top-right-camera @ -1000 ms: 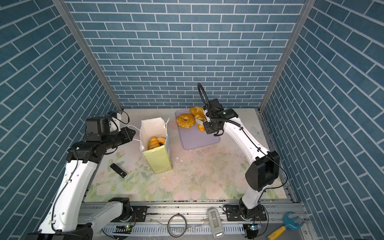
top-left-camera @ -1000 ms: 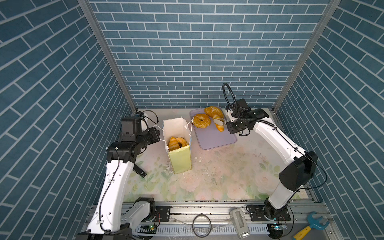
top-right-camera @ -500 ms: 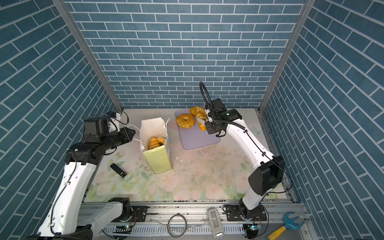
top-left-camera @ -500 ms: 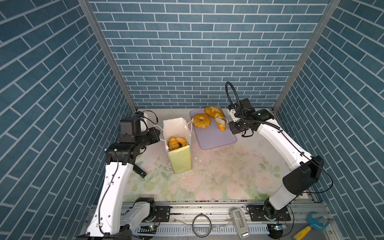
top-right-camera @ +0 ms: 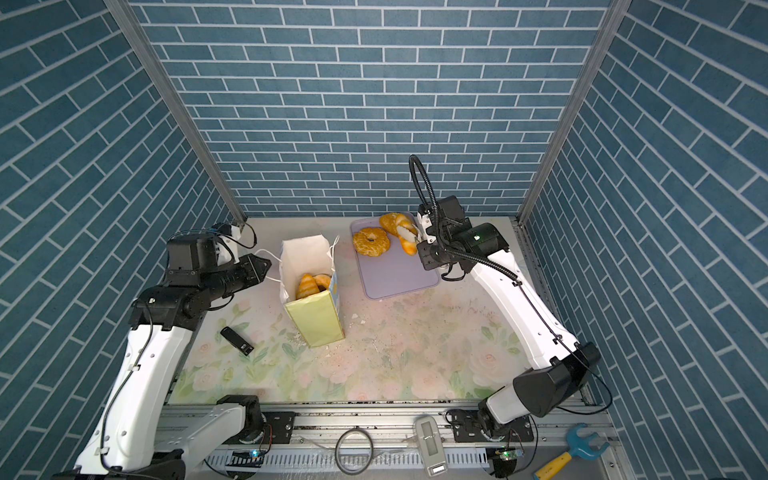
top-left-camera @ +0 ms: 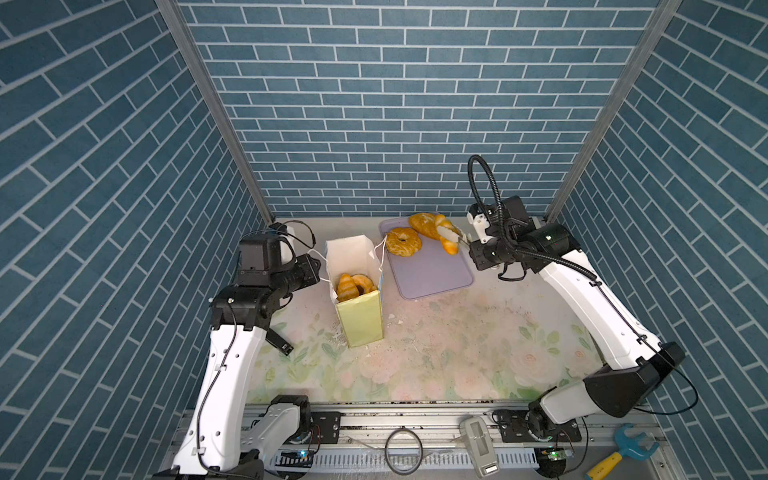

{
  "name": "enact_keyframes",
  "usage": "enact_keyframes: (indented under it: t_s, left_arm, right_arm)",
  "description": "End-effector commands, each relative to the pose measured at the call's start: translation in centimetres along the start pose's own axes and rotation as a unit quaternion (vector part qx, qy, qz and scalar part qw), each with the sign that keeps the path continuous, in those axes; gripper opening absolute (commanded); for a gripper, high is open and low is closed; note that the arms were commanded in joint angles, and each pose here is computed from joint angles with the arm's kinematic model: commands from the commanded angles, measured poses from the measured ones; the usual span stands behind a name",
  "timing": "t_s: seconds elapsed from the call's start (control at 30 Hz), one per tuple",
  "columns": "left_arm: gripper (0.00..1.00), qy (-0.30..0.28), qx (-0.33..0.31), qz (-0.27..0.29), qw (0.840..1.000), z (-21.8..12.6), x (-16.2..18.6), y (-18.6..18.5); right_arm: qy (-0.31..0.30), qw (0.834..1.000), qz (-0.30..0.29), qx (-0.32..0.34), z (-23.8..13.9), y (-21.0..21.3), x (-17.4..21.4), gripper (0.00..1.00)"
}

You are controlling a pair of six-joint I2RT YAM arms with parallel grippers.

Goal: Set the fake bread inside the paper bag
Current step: 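Carry the striped bun over the bag and open the tongs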

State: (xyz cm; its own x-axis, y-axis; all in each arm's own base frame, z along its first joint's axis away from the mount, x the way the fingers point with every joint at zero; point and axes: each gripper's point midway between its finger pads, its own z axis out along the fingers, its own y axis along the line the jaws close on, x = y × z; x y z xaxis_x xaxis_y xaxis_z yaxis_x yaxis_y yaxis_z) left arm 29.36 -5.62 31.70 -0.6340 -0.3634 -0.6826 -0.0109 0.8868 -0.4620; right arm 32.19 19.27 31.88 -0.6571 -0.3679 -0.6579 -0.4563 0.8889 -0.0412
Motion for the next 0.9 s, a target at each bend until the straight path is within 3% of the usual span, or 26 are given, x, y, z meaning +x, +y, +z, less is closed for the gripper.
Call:
enact_keyframes:
  t_s: [0.0, 0.2, 0.53, 0.7, 0.87]
  left_arm:
    - [0.21, -0.004, 0.005, -0.002, 1.000, -0.1, 0.1, -0.1]
    - [0.19, -0.005, 0.008, -0.003, 1.000, -0.1, 0.1, -0.3]
    - [0.16, -0.004, 0.011, -0.009, 1.000, 0.1, 0.4, -0.3]
    - [0.16, -0.002, 0.010, -0.008, 1.000, 0.1, 0.5, -0.3]
    - [0.16, -0.005, 0.010, -0.009, 1.000, -0.1, 0.5, -0.3]
  right_arm:
    - [-0.073, 0.997, -0.002, -0.008, -5.0, 1.0, -2.9, 0.27]
    - [-0.121, 0.991, -0.054, -0.018, -8.7, 4.3, -5.9, 0.27]
    - [-0.185, 0.967, -0.160, -0.065, -11.2, 12.9, -8.9, 0.28]
    - [-0.188, 0.952, -0.222, -0.097, -11.3, 17.4, -8.4, 0.29]
    - [-0.170, 0.952, -0.230, -0.107, -10.2, 19.8, -7.5, 0.30]
